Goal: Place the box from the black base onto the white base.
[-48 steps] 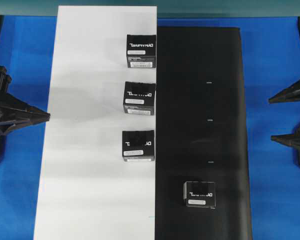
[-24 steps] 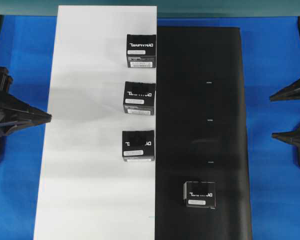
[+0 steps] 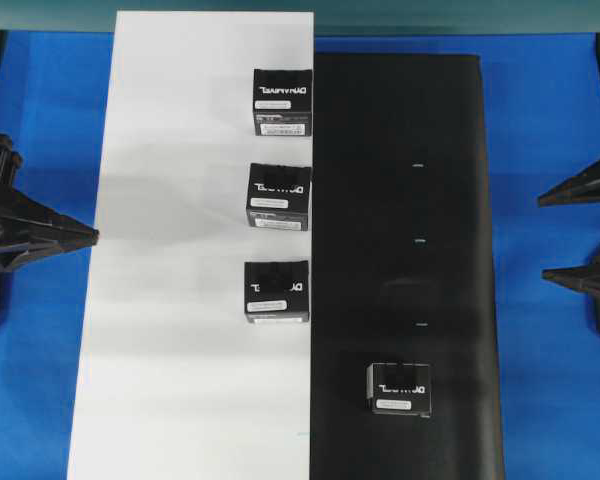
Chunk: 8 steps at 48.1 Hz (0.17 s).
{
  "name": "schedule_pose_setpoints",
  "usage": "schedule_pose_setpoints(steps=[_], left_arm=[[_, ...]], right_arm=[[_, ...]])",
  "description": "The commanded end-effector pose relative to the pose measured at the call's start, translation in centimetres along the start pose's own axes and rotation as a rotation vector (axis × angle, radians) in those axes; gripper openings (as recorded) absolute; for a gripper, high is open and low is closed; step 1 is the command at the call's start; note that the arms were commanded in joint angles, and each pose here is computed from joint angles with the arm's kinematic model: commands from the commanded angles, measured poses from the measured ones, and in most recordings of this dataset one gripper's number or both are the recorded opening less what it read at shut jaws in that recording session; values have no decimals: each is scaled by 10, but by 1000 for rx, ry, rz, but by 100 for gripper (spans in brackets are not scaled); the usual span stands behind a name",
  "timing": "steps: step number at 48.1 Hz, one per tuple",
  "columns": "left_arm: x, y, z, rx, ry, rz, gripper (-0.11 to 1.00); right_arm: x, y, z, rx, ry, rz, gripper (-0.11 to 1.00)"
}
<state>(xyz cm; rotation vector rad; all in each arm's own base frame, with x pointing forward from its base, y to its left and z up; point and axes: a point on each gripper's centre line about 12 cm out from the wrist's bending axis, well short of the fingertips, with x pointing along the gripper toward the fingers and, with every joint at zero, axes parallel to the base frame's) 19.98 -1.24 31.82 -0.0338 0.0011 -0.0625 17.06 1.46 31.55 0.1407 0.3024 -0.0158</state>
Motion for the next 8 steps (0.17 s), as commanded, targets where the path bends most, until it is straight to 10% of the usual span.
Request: schedule_pose_setpoints(steps=[1, 8], left_arm=[[1, -1, 12, 0, -31, -3, -5], [1, -1, 10, -2, -26, -3, -5]], right_arm=[[0, 0, 0, 2, -3, 1, 99], [0, -1, -2, 1, -4, 1, 99]])
